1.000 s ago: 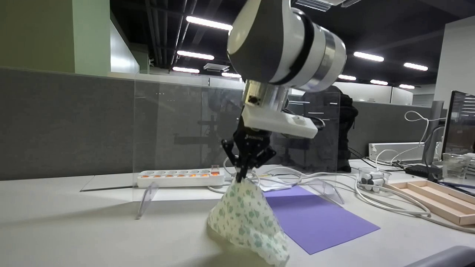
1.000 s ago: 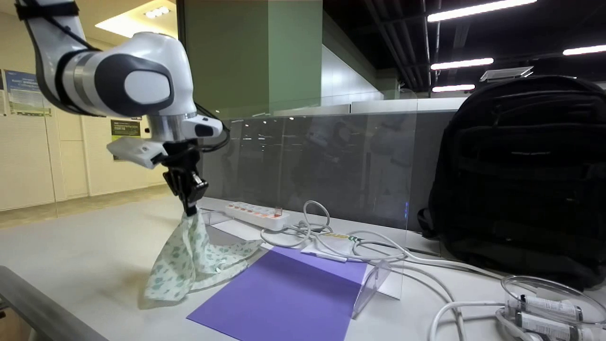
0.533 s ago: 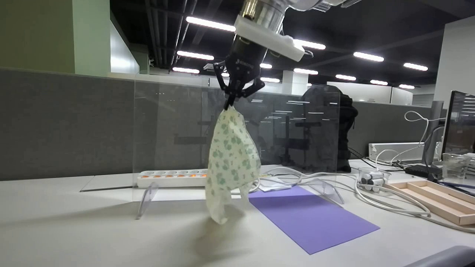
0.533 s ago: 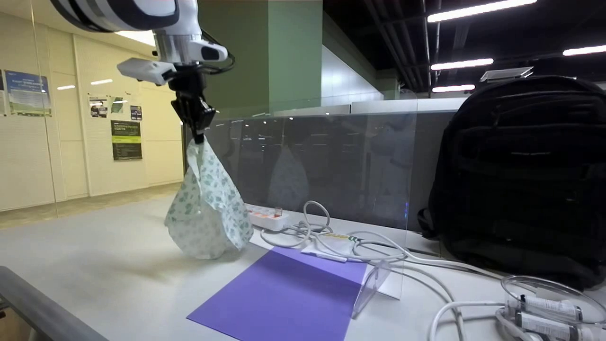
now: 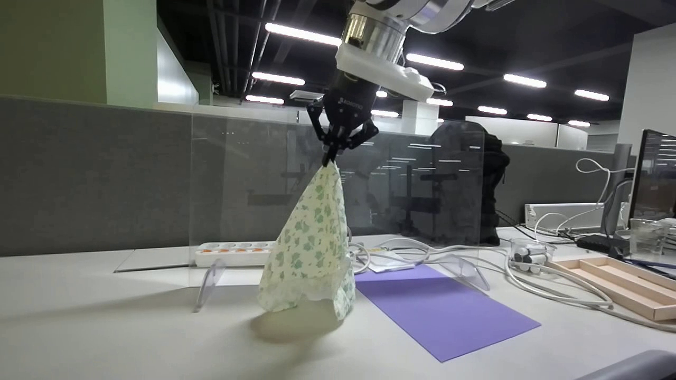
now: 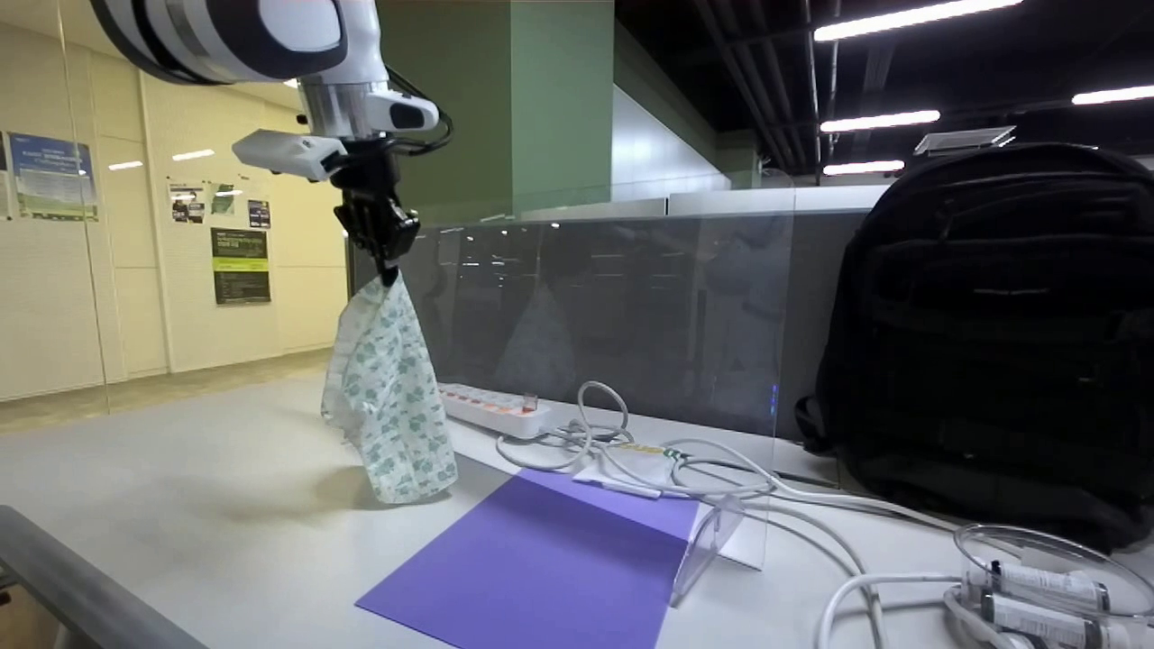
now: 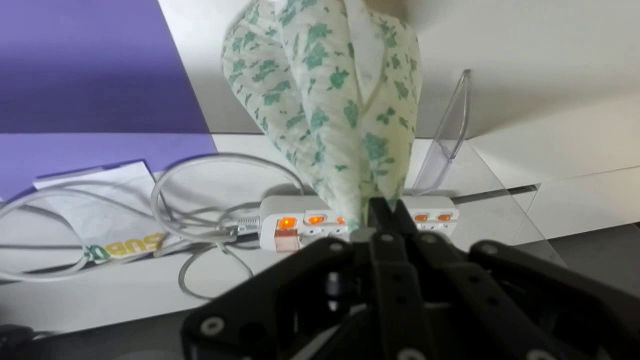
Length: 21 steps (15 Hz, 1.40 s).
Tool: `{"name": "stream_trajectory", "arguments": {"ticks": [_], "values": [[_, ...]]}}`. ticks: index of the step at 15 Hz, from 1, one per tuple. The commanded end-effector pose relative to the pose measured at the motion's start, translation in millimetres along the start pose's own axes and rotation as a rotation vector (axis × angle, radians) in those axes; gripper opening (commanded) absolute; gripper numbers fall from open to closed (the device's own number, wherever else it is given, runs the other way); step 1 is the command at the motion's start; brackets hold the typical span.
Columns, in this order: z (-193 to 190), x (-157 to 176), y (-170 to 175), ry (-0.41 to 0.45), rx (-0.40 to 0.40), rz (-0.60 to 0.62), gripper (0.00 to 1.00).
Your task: Hang the cloth on the screen
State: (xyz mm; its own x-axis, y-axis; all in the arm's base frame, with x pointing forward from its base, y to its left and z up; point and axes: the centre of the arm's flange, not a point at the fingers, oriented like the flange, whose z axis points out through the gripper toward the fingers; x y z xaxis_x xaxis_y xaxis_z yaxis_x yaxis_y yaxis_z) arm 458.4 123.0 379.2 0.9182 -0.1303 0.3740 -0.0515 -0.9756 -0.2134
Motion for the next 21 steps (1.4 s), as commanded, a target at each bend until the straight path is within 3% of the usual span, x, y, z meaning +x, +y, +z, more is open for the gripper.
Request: {"name": "stream_trajectory", "arguments": {"ticks": [1, 7, 15, 21], "values": [[-12.7, 29.2, 1.3, 0.112, -0.029, -0.035, 0.00], [-56.8, 87.2, -3.9, 0.284, -0.068, -0.098, 0.00], [-129.0, 148.6, -38.0, 0.510, -0.092, -0.155, 0.00], [-168.4, 184.6, -34.2, 0.646, -0.185, -0.094, 0.00]]}}
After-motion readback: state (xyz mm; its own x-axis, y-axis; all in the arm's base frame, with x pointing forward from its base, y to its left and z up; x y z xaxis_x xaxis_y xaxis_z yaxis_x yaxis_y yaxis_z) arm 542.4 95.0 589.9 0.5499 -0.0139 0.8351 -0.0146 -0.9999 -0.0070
